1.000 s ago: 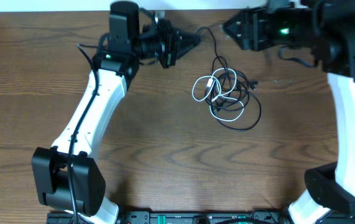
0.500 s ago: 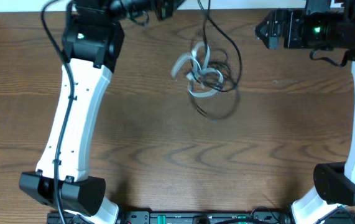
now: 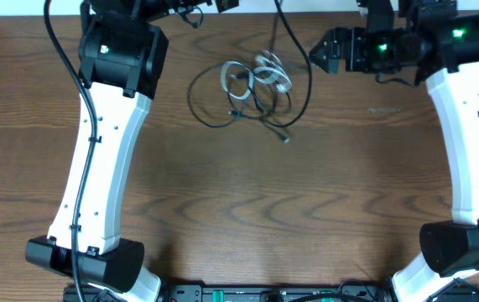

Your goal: Untangle cables

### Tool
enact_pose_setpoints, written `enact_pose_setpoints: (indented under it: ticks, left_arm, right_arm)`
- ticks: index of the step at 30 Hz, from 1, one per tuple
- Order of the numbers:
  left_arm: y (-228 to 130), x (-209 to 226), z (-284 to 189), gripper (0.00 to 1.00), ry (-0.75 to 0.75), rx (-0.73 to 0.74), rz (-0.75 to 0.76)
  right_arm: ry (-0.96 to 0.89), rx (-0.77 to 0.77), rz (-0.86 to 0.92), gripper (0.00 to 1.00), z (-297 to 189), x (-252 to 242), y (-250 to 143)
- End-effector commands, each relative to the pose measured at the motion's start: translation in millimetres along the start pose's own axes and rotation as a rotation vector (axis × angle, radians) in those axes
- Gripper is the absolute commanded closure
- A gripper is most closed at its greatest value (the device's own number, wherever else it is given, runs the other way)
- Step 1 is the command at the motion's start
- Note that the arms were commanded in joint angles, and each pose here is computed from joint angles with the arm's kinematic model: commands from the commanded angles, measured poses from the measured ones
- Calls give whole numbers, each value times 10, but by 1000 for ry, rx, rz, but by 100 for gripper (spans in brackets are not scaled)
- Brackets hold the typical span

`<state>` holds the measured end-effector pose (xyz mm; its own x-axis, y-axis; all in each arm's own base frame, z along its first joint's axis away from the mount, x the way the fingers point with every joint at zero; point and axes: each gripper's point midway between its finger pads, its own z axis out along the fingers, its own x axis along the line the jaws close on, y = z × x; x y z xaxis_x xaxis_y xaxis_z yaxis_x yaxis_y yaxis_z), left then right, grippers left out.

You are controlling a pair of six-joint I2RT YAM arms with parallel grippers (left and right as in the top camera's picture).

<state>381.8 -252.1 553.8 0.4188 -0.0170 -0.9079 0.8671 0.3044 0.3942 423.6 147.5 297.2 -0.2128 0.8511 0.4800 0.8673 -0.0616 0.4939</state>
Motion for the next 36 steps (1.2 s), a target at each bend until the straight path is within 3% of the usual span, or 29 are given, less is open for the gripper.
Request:
enact_pose_setpoints:
  ticks: [1, 4, 6, 11, 14, 20, 21, 23, 28, 30, 33, 36]
  left_arm:
    - [-59, -209, -31, 93, -30, 14, 69]
    - [-60, -209, -31, 93, -31, 14, 69]
    - [-60, -211, -31, 93, -31, 14, 69]
    - [-53, -210, -31, 93, -30, 10, 69]
    - [-45, -207, -30, 93, -29, 6, 69]
    - [-35, -204, -33, 93, -28, 1, 69]
    - [-36, -204, -33, 93, -28, 1, 69]
    - [-36, -204, -33, 93, -28, 1, 69]
    - [-36, -202, -33, 93, -27, 1, 68]
    - [-36, -204, -33, 92, -28, 1, 69]
    - [-36, -204, -33, 93, -28, 1, 69]
    - [-35, -204, -33, 93, -27, 1, 69]
  right_arm:
    - [10, -1, 160, 1, 264, -32, -59]
    - [-8, -7, 229, 1, 551, -153, -130]
    - [-1, 7, 234, 9, 716, -214, -227]
    - [4, 102, 135, 37, 976, -305, -604]
    - [-10, 152, 107, 62, 1078, -351, -810]
    - [-39, 212, 126, 83, 1145, -429, -1036]
    - [-32, 206, 126, 83, 1126, -413, -1018]
    - [48, 182, 128, 64, 1012, -274, -889]
    - [186, 81, 26, 36, 633, -11, -544]
    - [184, 62, -25, 30, 586, 0, -512]
    - [186, 99, -52, 28, 705, 0, -626]
    - [192, 150, -70, 37, 842, 26, -773]
